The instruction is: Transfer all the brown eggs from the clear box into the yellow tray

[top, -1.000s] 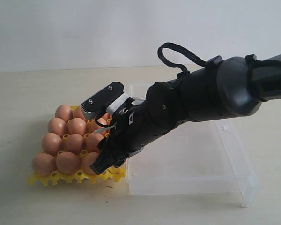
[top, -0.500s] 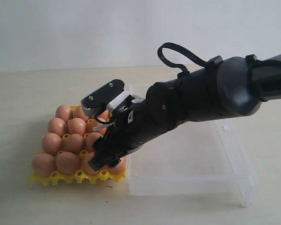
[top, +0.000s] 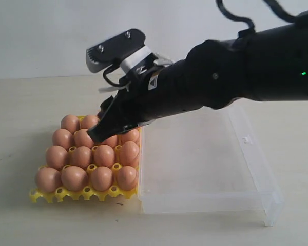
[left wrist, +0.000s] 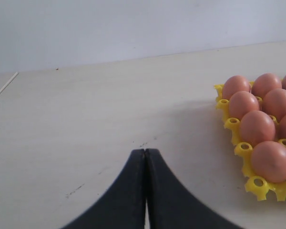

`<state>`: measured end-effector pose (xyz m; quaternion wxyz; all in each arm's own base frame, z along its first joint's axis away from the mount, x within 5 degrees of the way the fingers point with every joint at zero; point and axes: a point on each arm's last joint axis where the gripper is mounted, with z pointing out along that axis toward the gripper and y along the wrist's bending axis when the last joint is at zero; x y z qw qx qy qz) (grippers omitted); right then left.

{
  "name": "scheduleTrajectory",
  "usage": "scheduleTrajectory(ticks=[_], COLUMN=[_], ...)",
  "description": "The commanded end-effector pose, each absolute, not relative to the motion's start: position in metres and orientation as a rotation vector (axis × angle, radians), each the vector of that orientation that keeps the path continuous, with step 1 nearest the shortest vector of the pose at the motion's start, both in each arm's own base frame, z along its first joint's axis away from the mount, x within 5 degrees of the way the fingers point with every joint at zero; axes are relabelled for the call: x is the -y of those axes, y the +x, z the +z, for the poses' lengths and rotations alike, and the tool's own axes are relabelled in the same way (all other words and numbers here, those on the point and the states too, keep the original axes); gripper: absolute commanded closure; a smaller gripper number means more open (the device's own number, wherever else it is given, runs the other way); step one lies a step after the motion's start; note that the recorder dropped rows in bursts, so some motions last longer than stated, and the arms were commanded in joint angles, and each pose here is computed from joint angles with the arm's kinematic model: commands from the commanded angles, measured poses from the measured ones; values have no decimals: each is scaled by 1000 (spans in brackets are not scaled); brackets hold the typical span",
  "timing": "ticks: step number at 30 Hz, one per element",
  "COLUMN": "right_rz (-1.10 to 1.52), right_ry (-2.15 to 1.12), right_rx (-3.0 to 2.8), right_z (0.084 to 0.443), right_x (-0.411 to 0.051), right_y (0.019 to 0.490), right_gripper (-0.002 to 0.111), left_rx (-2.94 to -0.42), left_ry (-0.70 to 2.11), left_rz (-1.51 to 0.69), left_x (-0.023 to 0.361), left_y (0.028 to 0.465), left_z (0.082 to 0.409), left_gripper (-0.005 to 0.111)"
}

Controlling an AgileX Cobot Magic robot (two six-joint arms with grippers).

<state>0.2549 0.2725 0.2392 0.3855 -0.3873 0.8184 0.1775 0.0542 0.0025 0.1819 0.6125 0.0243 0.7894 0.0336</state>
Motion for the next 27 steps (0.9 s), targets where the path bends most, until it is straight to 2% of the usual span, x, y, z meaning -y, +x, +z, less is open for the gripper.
scheduleTrajectory(ticks=[1, 3, 12, 21, 27], right_rz=[423, 402, 341, 309, 269], right_ry=[-1017, -1018, -853, -656, -603], right_rx=[-1975, -1946, -1941, -1883, -1921], right_z=[264, 270, 277, 320, 329], right_x=[-257, -246, -189, -139, -116], right_y=[244, 239, 234, 228, 224], right_gripper=[92, 109, 108, 108, 108], left_rx=[-1801, -1801, -1801, -1801, -1801], left_ry=[49, 49, 49, 49, 49], left_rz=[72, 72, 72, 72, 72], left_x=[-2, -2, -2, -2, -2], left_y=[54, 54, 54, 54, 54], left_z=[184, 184, 184, 184, 184], left_gripper=[107, 107, 107, 107, 107])
